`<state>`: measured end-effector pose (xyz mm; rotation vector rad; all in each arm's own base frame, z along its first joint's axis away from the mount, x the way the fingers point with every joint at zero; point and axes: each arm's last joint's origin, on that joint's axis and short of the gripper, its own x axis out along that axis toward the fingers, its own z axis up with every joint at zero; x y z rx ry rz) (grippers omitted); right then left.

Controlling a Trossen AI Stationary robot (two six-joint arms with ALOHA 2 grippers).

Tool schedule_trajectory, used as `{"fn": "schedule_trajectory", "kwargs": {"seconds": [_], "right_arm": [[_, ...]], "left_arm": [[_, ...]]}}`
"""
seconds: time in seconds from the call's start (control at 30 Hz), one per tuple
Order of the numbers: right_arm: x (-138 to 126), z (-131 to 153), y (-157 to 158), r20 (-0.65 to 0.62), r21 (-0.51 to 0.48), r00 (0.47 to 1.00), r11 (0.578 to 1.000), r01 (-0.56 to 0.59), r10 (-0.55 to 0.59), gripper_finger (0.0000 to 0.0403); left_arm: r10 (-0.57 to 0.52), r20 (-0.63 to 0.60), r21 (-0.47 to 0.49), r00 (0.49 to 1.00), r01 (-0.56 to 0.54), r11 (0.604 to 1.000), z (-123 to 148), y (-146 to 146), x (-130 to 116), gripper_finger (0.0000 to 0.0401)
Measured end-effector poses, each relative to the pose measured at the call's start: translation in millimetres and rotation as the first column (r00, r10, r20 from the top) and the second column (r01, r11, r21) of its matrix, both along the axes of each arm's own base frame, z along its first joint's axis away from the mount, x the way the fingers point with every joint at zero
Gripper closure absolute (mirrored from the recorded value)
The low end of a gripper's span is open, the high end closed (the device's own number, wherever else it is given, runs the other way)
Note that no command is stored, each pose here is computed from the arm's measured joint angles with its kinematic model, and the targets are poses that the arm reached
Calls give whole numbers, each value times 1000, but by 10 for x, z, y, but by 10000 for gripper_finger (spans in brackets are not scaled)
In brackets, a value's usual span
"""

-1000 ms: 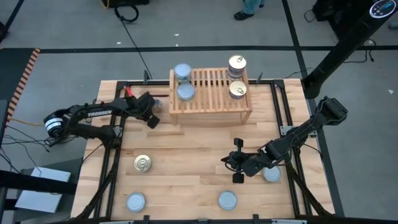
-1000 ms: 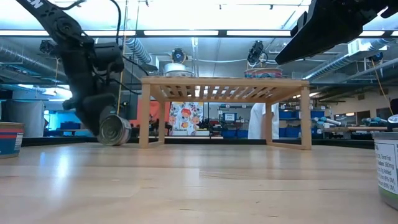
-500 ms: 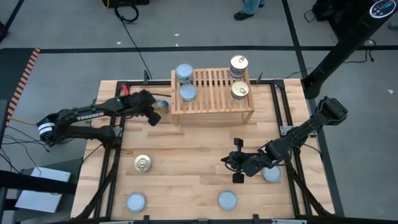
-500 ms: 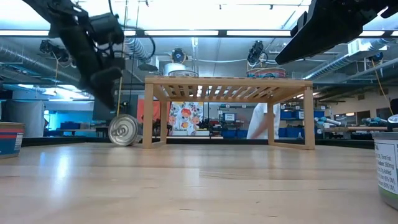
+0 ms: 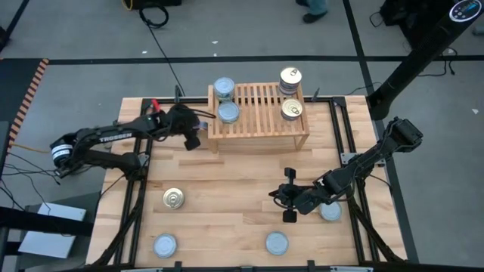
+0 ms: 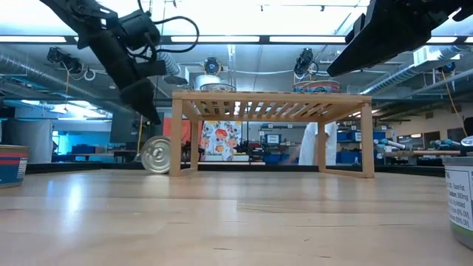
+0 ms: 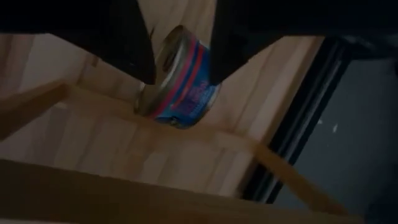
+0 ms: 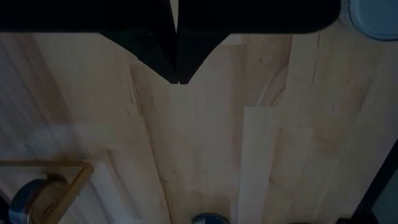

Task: Stack canned seafood by type on shelf
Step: Stack the blue tuna can on top of the other blue tuna can on the shelf

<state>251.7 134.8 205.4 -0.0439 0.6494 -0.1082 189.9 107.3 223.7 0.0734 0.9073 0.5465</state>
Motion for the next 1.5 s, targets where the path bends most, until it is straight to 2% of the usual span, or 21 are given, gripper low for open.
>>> {"fn": "schedule_trajectory", "kwargs": {"seconds": [0.17,0.33,0.43,0.6,0.7,1.07,1.33,1.5], "right_arm": [[-1,-2,-1,-2,-1,1000,1000,0,0,394],[-2,-2,-1,-4,-1,1000,1000,-1,1,394],[-4,-4,0,-7,4,1000,1000,-4,4,394],[-4,-5,3,-11,11,1000,1000,-11,11,394],[-4,-5,3,-12,11,1000,1000,-11,12,394],[-5,-7,3,-13,11,1000,1000,-13,13,394],[-5,-6,3,-13,11,1000,1000,-13,13,394],[-5,-6,3,-13,11,1000,1000,-13,13,394]], "left_arm": [[-62,-68,24,996,64,998,-62,28,27,179],[-88,-105,55,991,94,994,-106,106,48,149],[-101,-97,86,990,110,990,-111,173,73,147],[-137,-70,31,988,140,990,-187,293,85,146],[-133,-88,31,987,136,990,-236,359,91,146],[-136,-121,-24,983,134,991,-319,409,84,146],[-123,-124,25,985,127,992,-312,438,109,146],[-127,-132,15,983,130,991,-320,432,101,146]]}}
